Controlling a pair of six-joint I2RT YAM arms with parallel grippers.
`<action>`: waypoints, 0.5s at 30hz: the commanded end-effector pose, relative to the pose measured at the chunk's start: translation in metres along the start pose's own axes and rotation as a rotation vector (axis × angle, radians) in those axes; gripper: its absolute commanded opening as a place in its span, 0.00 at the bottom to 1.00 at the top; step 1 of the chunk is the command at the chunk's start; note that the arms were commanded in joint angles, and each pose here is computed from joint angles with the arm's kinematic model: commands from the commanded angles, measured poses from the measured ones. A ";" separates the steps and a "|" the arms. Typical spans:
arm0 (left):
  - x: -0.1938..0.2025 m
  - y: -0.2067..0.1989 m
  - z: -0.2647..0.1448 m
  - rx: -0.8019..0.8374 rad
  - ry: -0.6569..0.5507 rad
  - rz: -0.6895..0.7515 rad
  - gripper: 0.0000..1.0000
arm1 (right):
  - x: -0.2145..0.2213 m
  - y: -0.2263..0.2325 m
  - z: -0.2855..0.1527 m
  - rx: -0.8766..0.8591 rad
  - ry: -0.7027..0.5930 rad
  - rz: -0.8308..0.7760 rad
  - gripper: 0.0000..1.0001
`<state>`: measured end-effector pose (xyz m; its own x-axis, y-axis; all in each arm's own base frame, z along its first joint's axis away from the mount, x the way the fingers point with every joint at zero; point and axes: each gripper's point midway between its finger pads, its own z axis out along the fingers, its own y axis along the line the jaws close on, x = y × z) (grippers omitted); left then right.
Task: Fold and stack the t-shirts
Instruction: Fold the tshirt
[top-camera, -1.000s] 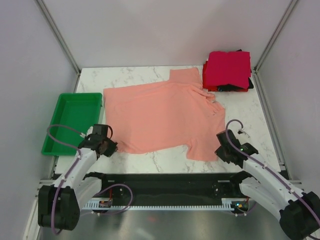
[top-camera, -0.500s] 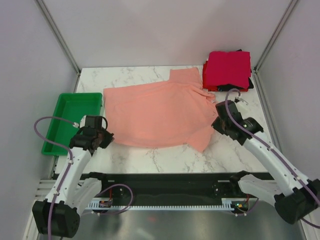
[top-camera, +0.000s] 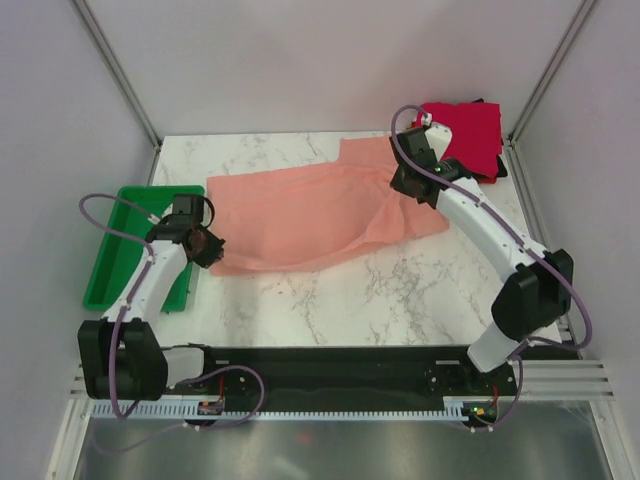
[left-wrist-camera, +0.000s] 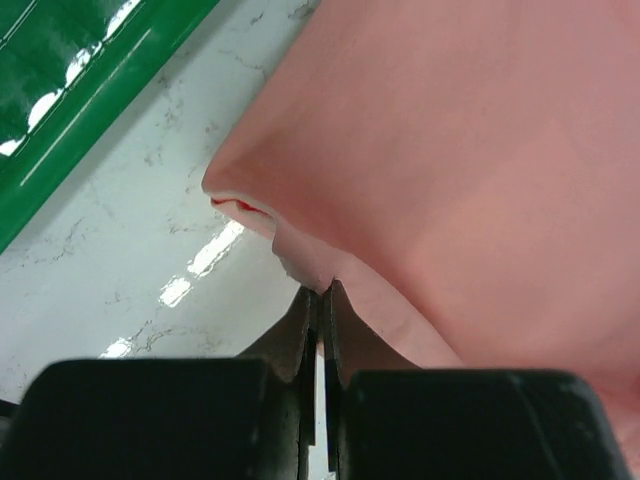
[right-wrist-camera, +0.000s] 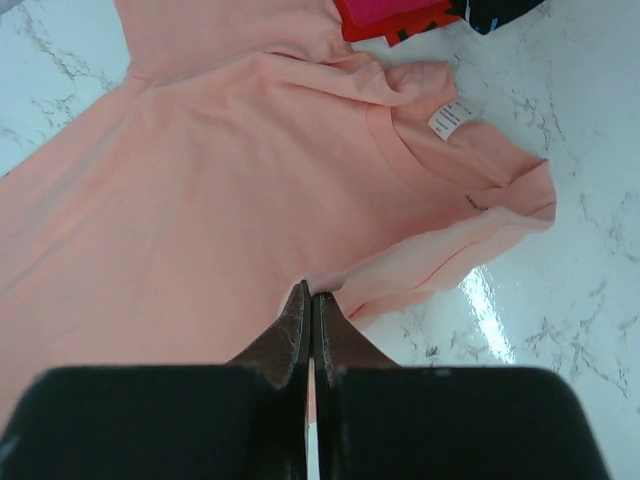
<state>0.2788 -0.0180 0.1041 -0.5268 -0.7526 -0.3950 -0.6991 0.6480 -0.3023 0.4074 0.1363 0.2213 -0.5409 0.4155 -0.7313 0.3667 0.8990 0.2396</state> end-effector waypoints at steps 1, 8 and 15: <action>-0.028 -0.020 0.004 0.041 -0.041 0.029 0.02 | -0.031 0.009 0.017 0.021 -0.062 -0.028 0.00; -0.035 -0.022 0.028 -0.002 0.010 0.032 0.02 | -0.047 0.018 0.055 0.046 -0.062 -0.048 0.00; -0.032 -0.015 0.059 -0.063 0.074 0.036 0.02 | -0.038 0.023 0.098 0.098 -0.044 -0.111 0.00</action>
<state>0.3169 -0.0010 0.0685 -0.5625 -0.7621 -0.3207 -0.7364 0.6381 -0.2248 0.4939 0.1297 0.1898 -0.5702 0.3422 -0.7469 0.3810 0.9156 0.1286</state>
